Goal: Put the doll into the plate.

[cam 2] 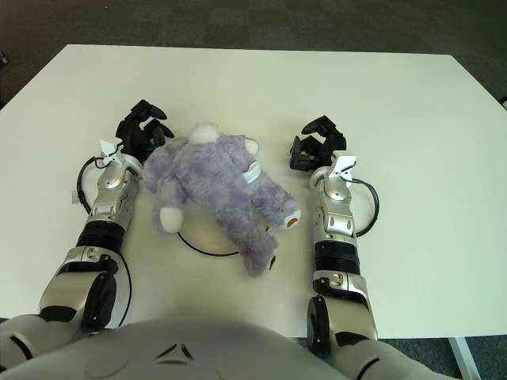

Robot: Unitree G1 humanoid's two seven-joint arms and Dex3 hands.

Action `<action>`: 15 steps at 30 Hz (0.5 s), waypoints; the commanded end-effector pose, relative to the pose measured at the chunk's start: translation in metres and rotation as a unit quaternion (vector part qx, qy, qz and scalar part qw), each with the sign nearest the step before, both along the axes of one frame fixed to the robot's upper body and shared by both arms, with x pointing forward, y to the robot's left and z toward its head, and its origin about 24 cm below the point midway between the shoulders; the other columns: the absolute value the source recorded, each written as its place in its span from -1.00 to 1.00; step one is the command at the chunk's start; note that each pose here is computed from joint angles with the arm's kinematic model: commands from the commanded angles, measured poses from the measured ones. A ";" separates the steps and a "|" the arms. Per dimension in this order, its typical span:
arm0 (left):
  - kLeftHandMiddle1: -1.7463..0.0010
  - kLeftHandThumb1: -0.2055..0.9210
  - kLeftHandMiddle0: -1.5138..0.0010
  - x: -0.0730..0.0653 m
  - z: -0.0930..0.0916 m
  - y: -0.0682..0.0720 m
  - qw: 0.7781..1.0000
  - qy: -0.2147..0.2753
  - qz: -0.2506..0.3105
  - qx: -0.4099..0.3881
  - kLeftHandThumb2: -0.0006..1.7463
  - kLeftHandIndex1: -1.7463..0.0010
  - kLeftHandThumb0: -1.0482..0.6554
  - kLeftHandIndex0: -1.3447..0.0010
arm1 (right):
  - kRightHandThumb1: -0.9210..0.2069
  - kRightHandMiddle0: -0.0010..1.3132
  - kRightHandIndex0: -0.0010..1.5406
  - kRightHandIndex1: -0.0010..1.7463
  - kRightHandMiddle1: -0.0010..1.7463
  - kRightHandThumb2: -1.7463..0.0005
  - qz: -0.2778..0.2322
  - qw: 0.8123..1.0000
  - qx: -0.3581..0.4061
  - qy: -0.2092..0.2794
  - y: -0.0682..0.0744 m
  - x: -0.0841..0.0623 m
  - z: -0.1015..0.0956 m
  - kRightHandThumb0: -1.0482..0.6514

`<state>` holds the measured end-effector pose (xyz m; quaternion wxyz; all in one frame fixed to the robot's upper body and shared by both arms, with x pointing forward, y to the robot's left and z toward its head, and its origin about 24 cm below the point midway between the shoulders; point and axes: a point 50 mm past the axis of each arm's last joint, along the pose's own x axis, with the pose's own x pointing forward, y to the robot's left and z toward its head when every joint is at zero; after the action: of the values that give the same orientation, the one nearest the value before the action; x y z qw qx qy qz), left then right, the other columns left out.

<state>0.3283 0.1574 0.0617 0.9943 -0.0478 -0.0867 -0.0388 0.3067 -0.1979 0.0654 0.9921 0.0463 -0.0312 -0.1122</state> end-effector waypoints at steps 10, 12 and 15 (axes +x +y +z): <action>-1.00 -0.27 0.23 -0.009 -0.025 -0.002 0.999 0.050 -0.001 0.009 0.66 -1.00 0.22 0.15 | 0.57 -0.04 0.12 0.78 1.00 -0.81 0.002 1.000 0.003 0.031 0.000 -0.004 -0.011 0.22; -1.00 -0.27 0.23 -0.009 -0.025 -0.001 0.999 0.050 -0.003 0.009 0.66 -1.00 0.22 0.15 | 0.57 -0.04 0.13 0.77 1.00 -0.80 0.002 1.000 0.002 0.031 0.000 -0.004 -0.011 0.22; -1.00 -0.27 0.23 -0.010 -0.025 -0.001 0.999 0.050 -0.006 0.008 0.67 -1.00 0.22 0.15 | 0.57 -0.04 0.13 0.75 1.00 -0.79 0.002 0.999 0.001 0.032 0.000 -0.004 -0.011 0.22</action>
<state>0.3279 0.1573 0.0626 0.9940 -0.0417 -0.0930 -0.0392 0.3070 -0.1965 0.0656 0.9927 0.0447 -0.0285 -0.1085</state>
